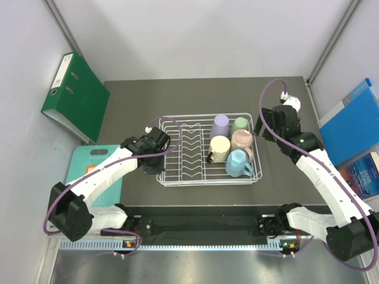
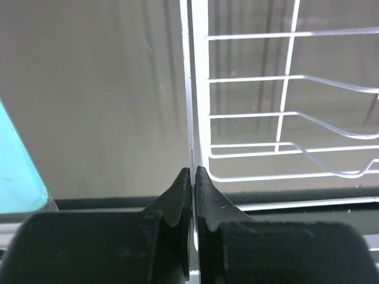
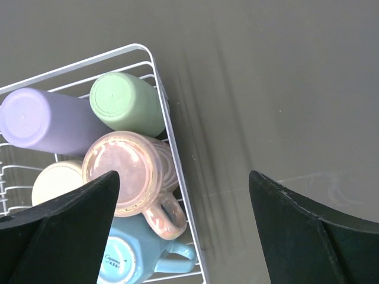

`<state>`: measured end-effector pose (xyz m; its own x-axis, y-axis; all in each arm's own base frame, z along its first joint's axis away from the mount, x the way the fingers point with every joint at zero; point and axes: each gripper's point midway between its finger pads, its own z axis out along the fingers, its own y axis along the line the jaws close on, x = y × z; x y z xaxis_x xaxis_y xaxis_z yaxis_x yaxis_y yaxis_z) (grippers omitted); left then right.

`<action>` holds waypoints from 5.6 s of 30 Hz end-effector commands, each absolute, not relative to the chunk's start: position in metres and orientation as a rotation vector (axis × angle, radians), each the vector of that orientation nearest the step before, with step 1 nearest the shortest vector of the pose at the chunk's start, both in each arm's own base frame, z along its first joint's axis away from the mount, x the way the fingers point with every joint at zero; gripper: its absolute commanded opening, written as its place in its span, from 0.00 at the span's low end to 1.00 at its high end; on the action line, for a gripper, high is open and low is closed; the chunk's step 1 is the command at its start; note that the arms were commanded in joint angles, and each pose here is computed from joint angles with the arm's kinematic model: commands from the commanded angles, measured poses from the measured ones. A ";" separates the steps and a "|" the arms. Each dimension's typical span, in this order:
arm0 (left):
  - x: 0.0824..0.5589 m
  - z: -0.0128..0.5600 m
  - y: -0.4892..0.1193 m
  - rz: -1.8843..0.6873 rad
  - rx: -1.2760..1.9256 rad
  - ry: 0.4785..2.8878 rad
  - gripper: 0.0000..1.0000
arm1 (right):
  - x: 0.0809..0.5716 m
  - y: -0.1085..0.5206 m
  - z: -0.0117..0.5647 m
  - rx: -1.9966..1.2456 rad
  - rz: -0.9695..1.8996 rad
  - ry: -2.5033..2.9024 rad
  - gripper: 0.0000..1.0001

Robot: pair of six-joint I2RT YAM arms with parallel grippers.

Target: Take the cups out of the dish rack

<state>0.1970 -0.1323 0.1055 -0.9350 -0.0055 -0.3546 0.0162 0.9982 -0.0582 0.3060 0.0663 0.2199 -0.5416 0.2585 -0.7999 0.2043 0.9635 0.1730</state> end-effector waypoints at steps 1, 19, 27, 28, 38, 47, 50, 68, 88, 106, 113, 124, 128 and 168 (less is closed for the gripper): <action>0.166 0.103 -0.139 -0.182 0.066 2.897 0.00 | 0.301 0.070 0.229 0.351 0.148 2.122 0.90; 0.185 0.115 -0.139 -0.132 -0.047 2.829 0.50 | 0.291 0.071 0.225 0.339 0.171 2.126 0.92; 0.199 0.145 -0.126 -0.076 -0.162 2.700 0.91 | 0.297 0.070 0.241 0.305 0.161 2.095 0.93; 0.202 0.151 -0.123 -0.067 -0.190 2.672 0.98 | 0.298 0.072 0.243 0.291 0.161 2.093 0.93; 0.241 0.202 -0.135 -0.214 -0.302 2.410 0.99 | 0.331 0.110 0.288 0.110 0.169 2.033 0.96; 0.261 0.185 -0.173 -0.345 -0.315 2.412 0.97 | 0.355 0.188 0.271 -0.148 0.182 2.101 0.96; 0.262 0.179 -0.177 -0.358 -0.335 2.407 0.97 | 0.366 0.206 0.257 -0.181 0.176 2.134 0.96; 0.257 0.167 -0.169 -0.282 -0.279 2.416 0.98 | 0.403 0.254 0.200 -0.243 0.164 2.233 0.96; 0.257 0.162 -0.172 -0.275 -0.210 2.436 0.98 | 0.401 0.250 0.173 -0.191 0.122 2.316 0.85; 0.261 0.158 -0.177 -0.280 -0.202 2.447 0.98 | 0.394 0.241 0.187 -0.177 0.110 2.288 0.20; 0.267 0.164 -0.178 -0.274 -0.202 2.427 0.98 | 0.393 0.245 0.239 -0.184 0.140 2.216 0.00; 0.290 0.189 -0.185 -0.269 -0.212 2.346 0.97 | 0.365 0.238 0.344 -0.118 0.318 2.046 0.00; 0.305 0.211 -0.189 -0.284 -0.227 2.280 0.98 | 0.355 0.229 0.363 -0.086 0.393 1.991 0.00; 0.289 0.403 -0.244 -1.527 -0.155 1.527 0.95 | 0.295 0.231 0.379 -0.005 1.616 1.546 0.00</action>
